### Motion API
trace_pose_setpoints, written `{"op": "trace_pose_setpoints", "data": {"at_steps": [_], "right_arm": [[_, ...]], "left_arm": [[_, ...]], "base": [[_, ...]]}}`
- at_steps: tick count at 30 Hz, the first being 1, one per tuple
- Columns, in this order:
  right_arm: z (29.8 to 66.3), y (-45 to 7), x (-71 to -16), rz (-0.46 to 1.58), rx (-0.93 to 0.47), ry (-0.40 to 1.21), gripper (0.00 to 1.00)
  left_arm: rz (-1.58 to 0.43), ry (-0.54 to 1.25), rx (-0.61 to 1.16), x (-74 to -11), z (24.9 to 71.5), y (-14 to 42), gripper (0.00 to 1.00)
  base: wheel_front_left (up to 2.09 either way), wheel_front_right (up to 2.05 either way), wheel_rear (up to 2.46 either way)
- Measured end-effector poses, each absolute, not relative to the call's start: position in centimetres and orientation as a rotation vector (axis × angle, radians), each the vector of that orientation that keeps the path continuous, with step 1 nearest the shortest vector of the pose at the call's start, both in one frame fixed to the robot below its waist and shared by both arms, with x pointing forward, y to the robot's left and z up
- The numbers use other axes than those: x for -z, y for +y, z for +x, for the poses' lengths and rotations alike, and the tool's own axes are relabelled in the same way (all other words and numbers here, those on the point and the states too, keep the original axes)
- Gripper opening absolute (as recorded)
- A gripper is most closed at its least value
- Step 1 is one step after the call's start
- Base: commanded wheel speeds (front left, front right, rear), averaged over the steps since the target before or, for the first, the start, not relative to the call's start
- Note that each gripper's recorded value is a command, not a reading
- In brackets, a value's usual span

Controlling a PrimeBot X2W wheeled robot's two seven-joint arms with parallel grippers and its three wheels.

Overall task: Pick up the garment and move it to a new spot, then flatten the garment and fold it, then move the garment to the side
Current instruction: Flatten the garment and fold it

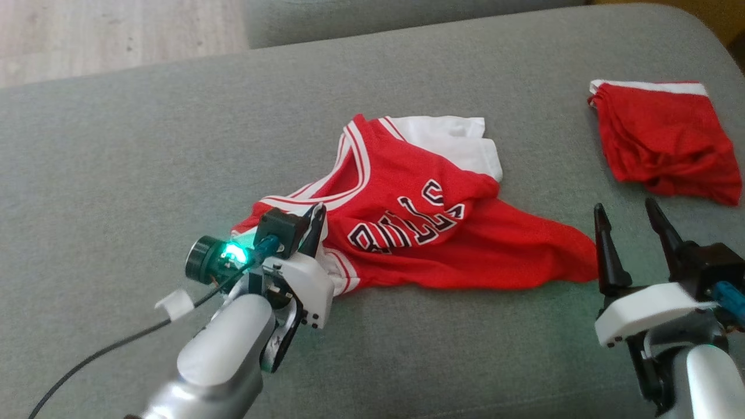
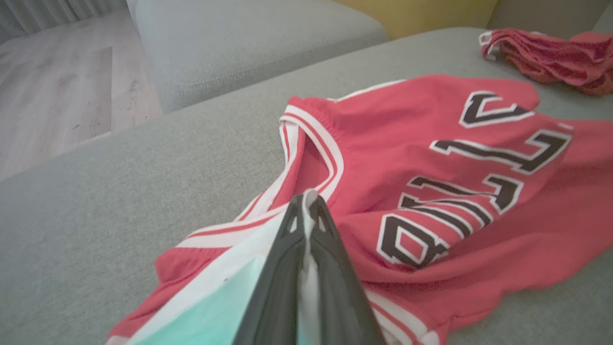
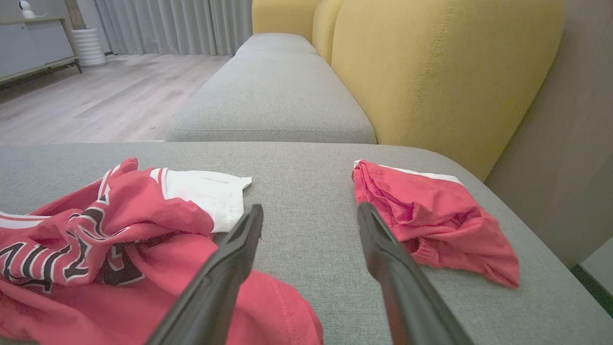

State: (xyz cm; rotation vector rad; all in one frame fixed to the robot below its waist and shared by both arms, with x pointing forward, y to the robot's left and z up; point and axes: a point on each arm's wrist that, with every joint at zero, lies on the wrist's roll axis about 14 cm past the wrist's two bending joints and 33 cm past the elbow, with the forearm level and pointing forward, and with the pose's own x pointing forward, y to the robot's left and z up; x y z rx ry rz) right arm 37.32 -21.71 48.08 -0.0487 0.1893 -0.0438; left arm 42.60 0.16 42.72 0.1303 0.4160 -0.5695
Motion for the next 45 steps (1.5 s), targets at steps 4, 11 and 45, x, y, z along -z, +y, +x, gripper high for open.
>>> {"op": "trace_pose_setpoints", "data": {"at_steps": [4,11,45], "right_arm": [[37.3,-21.4,-48.4,-0.044,0.035,0.178,1.00],[36.7,-20.4,-48.2,-0.028,0.006,0.180,1.00],[33.2,-20.2,-47.9,0.026,0.004,0.146,1.00]], "left_arm": [[0.075,0.327,0.527,-45.0,42.5,0.9,0.00],[-0.004,0.269,0.357,-45.7,39.2,6.3,0.00],[-0.240,0.217,0.089,-43.8,31.4,13.6,1.00]], "base": [[0.00,0.00,0.00],[0.00,0.00,0.00],[0.00,0.00,0.00]]}}
